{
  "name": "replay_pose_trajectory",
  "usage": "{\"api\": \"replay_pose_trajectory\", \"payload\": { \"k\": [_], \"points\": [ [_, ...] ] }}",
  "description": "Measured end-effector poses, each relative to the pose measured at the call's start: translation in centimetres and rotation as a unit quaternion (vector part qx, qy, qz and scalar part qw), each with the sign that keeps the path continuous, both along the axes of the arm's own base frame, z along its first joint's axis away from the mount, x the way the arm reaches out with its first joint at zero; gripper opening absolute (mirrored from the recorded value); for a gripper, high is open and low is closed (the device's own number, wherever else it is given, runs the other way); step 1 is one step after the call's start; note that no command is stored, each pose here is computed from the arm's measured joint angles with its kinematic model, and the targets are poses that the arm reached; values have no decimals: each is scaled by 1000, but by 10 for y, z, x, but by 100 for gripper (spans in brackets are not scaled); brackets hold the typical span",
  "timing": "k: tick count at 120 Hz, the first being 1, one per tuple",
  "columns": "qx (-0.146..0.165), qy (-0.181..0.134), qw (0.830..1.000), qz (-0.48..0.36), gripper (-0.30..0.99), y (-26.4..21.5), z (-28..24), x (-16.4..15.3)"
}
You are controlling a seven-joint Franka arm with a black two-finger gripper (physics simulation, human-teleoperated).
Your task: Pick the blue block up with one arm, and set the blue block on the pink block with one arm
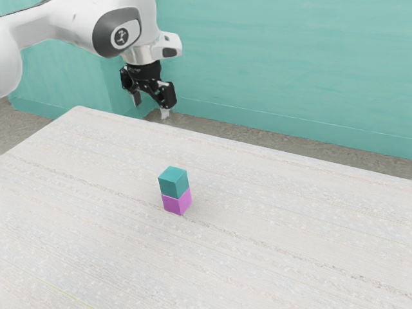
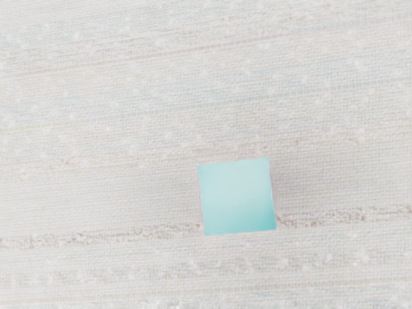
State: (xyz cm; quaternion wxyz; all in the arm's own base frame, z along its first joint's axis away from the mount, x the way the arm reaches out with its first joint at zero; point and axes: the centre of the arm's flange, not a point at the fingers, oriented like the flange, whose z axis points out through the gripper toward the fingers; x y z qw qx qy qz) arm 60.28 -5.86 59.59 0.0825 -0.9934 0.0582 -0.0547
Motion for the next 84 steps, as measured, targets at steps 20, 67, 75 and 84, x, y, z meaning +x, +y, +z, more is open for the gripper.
{"api": "replay_pose_trajectory", "payload": {
  "k": [20,67,75,84],
  "points": [
    [23,19,999,-14,69,-24,39,-38],
    [18,3,1000,-2,69,-31,101,-62],
    [13,-21,1000,9,69,-22,141,-76],
    [13,-19,1000,21,69,-13,155,-86]
  ]
}}
